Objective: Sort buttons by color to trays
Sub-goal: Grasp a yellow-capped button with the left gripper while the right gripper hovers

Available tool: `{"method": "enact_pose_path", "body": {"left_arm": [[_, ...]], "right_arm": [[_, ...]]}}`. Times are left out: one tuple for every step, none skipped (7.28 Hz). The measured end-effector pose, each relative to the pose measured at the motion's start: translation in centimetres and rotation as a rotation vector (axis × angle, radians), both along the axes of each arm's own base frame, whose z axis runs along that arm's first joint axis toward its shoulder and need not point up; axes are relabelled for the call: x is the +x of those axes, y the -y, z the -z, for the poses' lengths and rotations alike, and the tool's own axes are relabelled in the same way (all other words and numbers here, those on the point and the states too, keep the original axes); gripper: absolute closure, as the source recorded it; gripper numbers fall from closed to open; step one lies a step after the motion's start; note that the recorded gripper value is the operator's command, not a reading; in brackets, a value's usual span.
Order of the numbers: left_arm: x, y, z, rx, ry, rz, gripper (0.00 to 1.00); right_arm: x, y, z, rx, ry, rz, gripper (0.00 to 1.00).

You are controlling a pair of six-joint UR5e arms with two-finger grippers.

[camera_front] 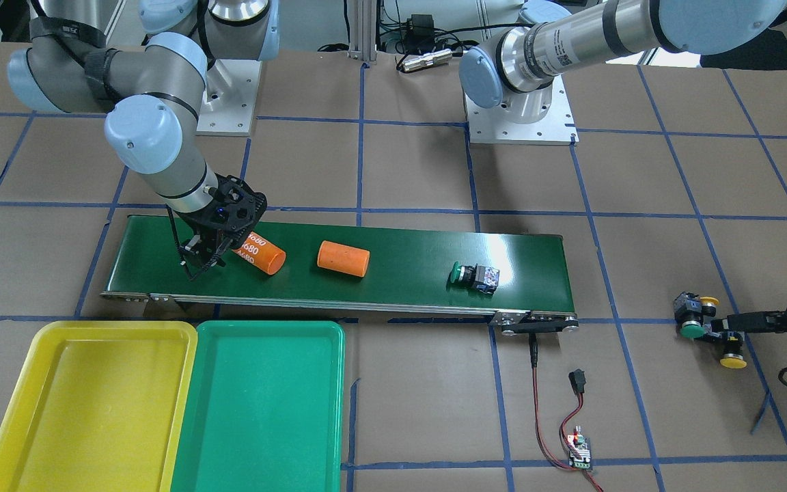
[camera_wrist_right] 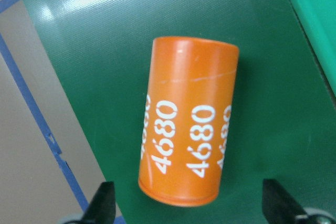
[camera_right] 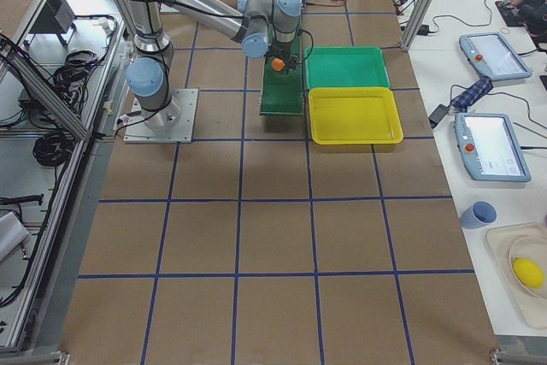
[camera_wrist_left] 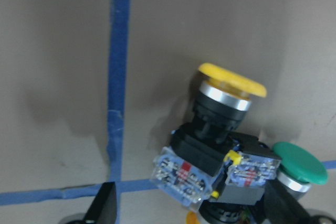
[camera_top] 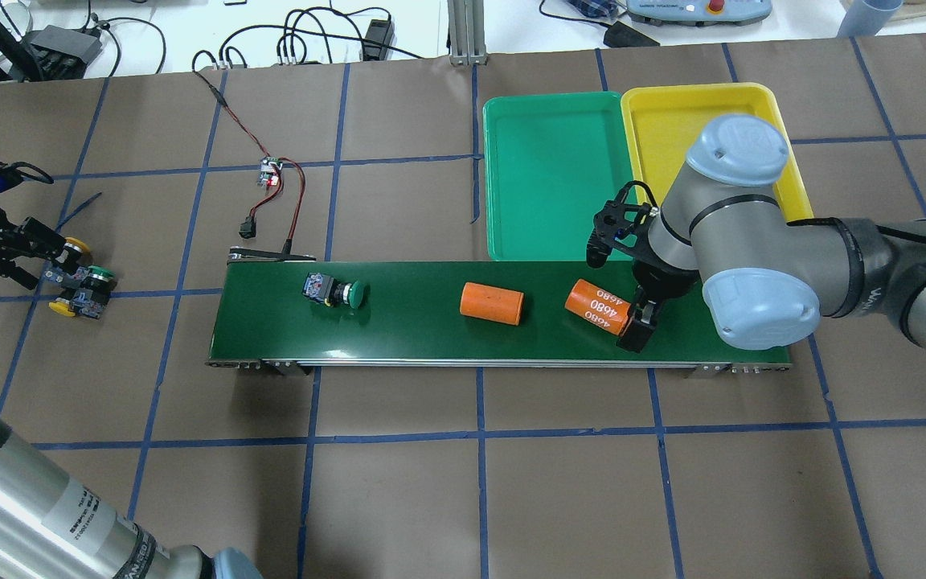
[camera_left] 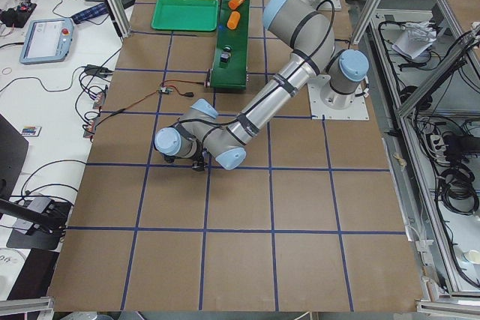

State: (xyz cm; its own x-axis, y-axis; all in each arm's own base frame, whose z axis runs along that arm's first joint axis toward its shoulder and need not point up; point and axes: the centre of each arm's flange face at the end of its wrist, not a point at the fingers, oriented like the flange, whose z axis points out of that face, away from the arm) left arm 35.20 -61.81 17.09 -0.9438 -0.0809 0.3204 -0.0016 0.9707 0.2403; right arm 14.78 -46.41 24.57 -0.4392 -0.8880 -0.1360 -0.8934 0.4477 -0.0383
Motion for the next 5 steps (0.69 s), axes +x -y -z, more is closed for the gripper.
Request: {"method": "enact_pose_path", "body": {"left_arm": [[0.13,0.4,0.09,-0.028,-0.022,0.024,0.0],[0.3,0.73,0.0,-0.052,-0.036,0.049,0.05],[0.43,0.89,0.12,-0.069,-0.048,0.077,0.31],[0.48,0.95,0.46,-0.079,-0.061,0.094,0.62],[0.59,0.92,0.72,-0.084,-0.073,0.097,0.81]], "right_arm": [[0.07,0.2,0.24,0.003,0.0,0.002,0.0],[0.07,0.35,0.29,0.002,-0.002,0.002,0.0],[0.07,0.41,0.27,0.001,-0.003,0.0,0.0],[0.07,0.43,0.27,0.001,-0.004,-0.003,0.0],[0.05,0.45,0.25,0.001,-0.005,-0.004,0.0]]}}
